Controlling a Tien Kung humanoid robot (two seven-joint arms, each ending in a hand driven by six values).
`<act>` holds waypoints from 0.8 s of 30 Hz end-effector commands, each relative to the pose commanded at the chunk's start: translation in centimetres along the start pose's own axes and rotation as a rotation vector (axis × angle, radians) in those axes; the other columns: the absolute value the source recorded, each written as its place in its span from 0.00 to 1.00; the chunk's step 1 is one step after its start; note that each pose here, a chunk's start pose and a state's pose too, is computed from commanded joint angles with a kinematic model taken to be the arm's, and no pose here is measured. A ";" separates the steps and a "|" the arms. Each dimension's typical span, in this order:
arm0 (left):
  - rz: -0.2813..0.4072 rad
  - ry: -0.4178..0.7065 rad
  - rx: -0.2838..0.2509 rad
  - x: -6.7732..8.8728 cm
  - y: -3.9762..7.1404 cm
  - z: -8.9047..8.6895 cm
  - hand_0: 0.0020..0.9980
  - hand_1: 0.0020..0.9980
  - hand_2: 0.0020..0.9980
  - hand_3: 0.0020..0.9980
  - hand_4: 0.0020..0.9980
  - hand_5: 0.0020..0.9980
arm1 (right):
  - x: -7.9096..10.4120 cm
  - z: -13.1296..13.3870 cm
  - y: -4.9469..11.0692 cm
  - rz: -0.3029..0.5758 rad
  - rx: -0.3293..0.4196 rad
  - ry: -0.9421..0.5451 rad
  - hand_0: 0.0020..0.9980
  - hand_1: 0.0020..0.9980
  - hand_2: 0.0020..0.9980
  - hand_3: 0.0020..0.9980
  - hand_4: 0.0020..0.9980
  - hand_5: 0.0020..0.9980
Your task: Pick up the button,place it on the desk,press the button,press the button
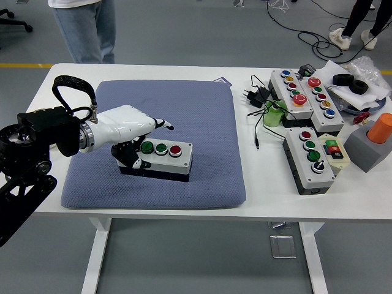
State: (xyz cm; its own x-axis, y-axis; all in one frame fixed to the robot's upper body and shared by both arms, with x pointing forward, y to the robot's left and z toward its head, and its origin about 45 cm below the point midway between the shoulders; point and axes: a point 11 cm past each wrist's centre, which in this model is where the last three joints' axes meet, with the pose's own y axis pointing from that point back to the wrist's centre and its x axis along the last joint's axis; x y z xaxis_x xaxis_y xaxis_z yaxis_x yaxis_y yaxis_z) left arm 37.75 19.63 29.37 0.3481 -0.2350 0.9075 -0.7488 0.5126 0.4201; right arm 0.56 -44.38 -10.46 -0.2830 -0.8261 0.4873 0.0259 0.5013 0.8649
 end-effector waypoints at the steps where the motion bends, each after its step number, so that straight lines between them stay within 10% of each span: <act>1: -0.001 0.000 0.003 0.0 0.0 0.0 0.10 0.00 0.03 0.88 0.49 0.00 | 0.0 0.0 0.0 0.000 -0.001 0.000 0.63 0.54 0.58 0.59 0.27 0.04; 24: -0.039 -0.002 0.030 -1.4 -0.2 -0.3 0.12 0.00 0.02 0.86 0.52 0.00 | 0.0 0.0 0.0 0.000 0.002 0.003 0.63 0.54 0.58 0.59 0.27 0.04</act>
State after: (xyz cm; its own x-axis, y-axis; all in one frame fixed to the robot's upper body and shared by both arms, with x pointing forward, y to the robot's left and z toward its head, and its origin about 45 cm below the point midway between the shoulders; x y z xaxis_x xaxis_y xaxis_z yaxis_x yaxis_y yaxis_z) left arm 37.58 20.06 28.02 0.3764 -0.2566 0.8902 -0.7513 0.4776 0.4554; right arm 0.56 -44.42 -10.45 -0.2806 -0.8266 0.4879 0.0239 0.5021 0.8645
